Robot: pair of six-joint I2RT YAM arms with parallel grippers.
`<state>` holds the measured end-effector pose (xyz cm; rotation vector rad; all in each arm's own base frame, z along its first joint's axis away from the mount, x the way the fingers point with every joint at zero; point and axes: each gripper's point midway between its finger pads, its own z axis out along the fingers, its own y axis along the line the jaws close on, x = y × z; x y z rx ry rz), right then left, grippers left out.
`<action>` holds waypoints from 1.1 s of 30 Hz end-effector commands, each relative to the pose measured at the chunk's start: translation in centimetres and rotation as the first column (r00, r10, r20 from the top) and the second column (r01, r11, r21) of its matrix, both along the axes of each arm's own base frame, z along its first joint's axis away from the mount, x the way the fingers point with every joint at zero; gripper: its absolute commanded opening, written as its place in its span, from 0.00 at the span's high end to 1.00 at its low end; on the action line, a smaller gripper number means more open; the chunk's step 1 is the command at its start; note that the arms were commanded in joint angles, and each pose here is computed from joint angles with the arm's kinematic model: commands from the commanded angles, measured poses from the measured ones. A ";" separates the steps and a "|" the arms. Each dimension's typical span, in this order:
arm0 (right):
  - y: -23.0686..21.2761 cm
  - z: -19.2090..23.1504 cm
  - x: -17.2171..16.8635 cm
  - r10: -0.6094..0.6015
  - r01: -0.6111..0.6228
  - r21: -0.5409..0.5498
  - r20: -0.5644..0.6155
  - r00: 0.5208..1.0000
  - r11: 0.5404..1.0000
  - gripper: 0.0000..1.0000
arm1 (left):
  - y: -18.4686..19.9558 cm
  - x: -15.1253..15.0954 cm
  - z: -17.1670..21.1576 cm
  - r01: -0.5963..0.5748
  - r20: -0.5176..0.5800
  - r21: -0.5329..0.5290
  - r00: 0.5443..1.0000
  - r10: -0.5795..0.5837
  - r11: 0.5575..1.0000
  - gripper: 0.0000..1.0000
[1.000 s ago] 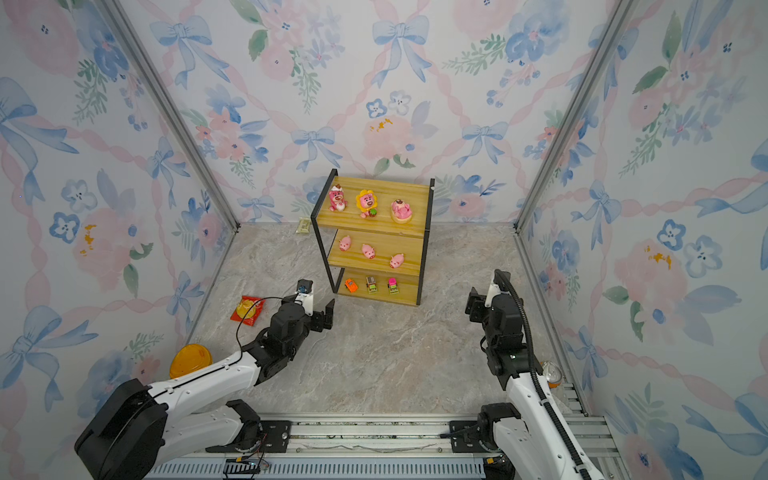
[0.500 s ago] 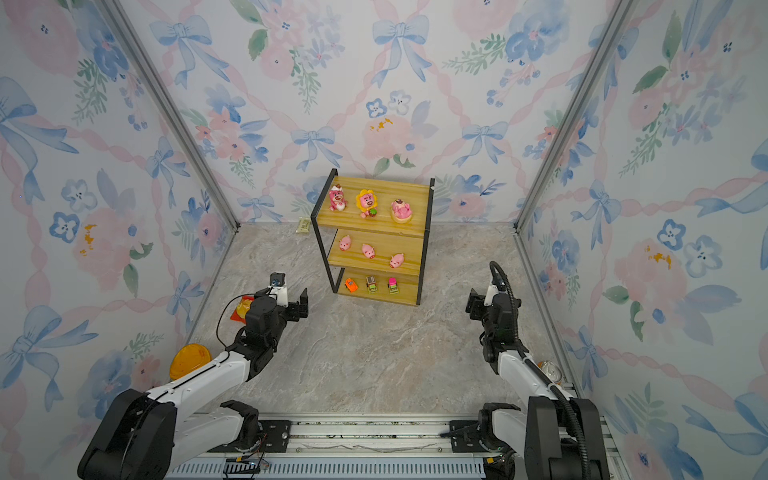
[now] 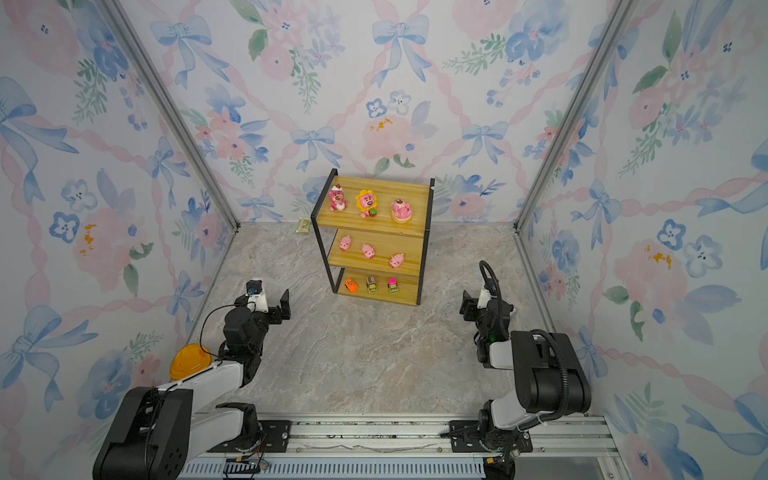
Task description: Place and organize the plastic toys onto the shelf
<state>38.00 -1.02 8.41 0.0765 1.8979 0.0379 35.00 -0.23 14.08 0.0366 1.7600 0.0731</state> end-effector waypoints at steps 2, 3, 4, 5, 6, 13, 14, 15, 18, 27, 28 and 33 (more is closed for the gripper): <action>1.3 1.7 1.4 0.046 -0.044 -0.043 0.044 0.998 0.998 0.23 | -0.3 0.9 -0.1 0.056 0.037 -0.019 0.998 -0.055 0.998 0.02; 1.4 1.6 1.7 0.049 -0.048 -0.044 0.030 0.998 0.998 0.22 | -0.4 1.1 -0.6 0.064 0.031 -0.025 0.998 -0.063 0.998 0.02; 1.5 1.4 1.9 0.055 -0.054 -0.046 0.009 0.998 0.997 0.22 | -0.6 1.3 -1.0 0.074 0.028 -0.031 0.997 -0.074 0.997 0.02; 1.6 1.3 2.0 0.058 -0.059 -0.049 -0.004 0.998 0.997 0.22 | -0.8 1.5 -1.3 0.082 0.027 -0.037 0.996 -0.081 0.996 0.02; 1.6 1.3 2.0 0.057 -0.058 -0.052 -0.008 0.998 0.997 0.22 | -0.8 1.8 -1.7 0.086 0.022 -0.035 0.996 -0.085 0.996 0.02; 1.6 1.3 2.0 0.052 -0.052 -0.054 -0.008 0.999 0.997 0.15 | -0.1 2.8 -3.6 0.052 -0.020 -0.052 0.998 -0.053 0.997 0.02; 1.6 1.3 2.0 0.053 -0.054 -0.056 -0.009 0.999 0.997 0.13 | -0.2 2.8 -3.6 0.052 -0.018 -0.050 0.998 -0.053 0.997 0.02; 1.6 1.3 2.0 0.052 -0.052 -0.058 -0.009 0.999 0.997 0.01 | -0.2 2.8 -3.6 0.052 -0.018 -0.048 0.998 -0.053 0.997 0.02; 1.7 1.3 2.0 0.050 -0.050 -0.065 -0.008 0.999 0.997 0.03 | -0.1 2.8 -3.6 0.047 -0.018 -0.046 0.999 -0.047 0.998 0.02; 1.8 1.3 2.0 0.046 -0.047 -0.075 -0.009 0.999 0.996 0.03 | 0.0 2.8 -3.6 0.033 -0.018 -0.039 0.999 -0.034 0.999 0.02; 1.8 1.3 2.0 0.044 -0.045 -0.078 -0.010 0.999 0.996 0.03 | 0.0 2.8 -3.5 0.032 -0.016 -0.040 0.999 -0.033 0.999 0.02; 1.9 1.3 2.0 0.037 -0.038 -0.090 -0.010 0.999 0.995 0.03 | 0.0 2.8 -3.6 0.032 -0.017 -0.037 0.999 -0.032 0.999 0.02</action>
